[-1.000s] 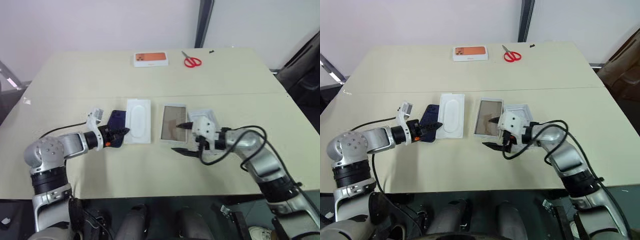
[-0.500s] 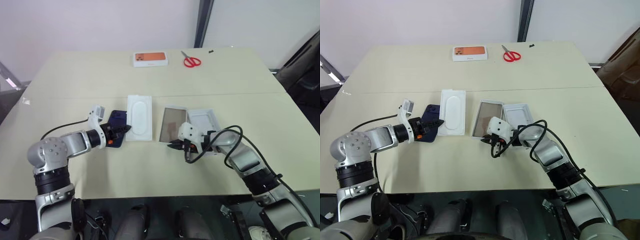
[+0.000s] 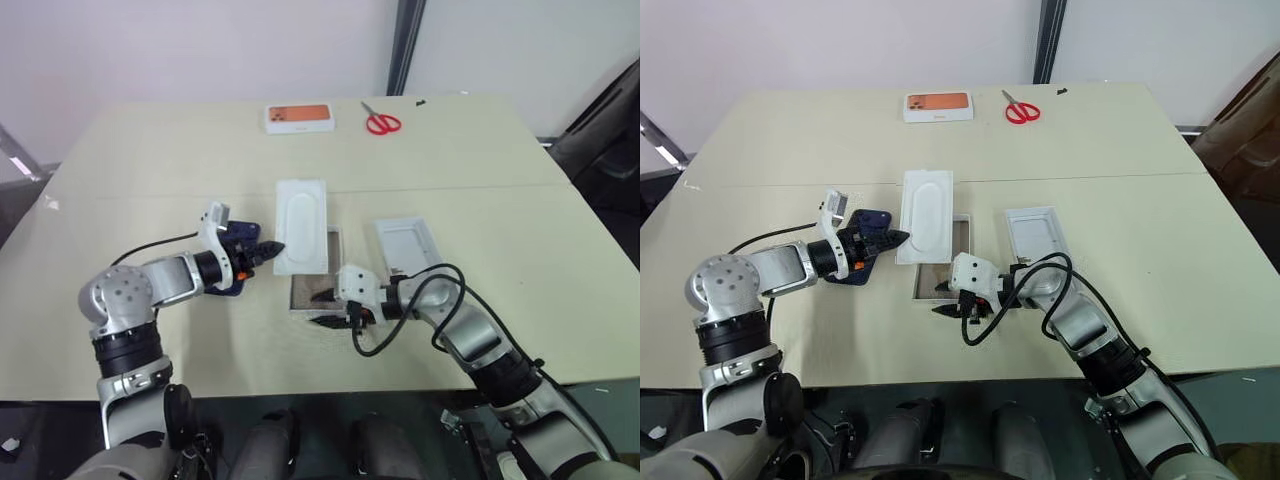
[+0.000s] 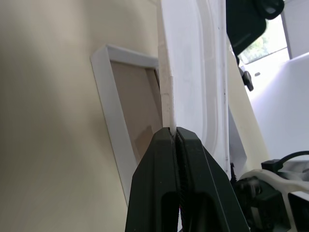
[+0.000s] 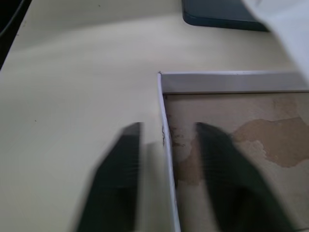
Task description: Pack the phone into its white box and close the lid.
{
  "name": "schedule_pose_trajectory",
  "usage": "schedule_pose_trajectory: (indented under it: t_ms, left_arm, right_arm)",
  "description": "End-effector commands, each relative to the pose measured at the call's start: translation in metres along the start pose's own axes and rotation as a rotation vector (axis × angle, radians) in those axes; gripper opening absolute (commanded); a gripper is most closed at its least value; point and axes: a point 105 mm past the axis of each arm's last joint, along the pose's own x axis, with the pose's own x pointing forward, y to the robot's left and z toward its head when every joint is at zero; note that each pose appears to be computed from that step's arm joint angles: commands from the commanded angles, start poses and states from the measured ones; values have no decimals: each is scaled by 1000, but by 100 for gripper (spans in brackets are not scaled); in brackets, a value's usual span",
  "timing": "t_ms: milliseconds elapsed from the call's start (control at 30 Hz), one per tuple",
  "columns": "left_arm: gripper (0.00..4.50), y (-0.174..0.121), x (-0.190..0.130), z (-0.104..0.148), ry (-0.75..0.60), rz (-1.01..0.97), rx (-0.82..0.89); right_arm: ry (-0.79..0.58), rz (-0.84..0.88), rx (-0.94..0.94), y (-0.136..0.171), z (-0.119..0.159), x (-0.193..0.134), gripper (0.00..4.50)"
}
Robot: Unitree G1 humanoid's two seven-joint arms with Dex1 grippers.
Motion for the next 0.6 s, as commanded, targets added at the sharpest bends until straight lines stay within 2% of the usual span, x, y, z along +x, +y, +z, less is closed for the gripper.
schedule_pose_trajectory:
  t_ms: [33, 200, 367, 567, 600]
  left_arm:
    - [0, -9, -3, -2, -4, -12, 42]
    - [0, -8, -11, -6, -11, 2, 44]
    - [0, -6, -9, -18, 7, 28, 35]
    - [0, -9, -2, -25, 12, 32, 13]
    - [30, -9, -2, -26, 13, 35, 10]
  right_arm:
    - [-47, -84, -72, -12, 21, -16, 389]
    - [3, -111, -31, -7, 8, -60, 389]
    - [41, -215, -4, -23, -4, -91, 389]
    - [37, -298, -18, -42, -5, -100, 389]
    - [38, -307, -22, -44, -5, -100, 392]
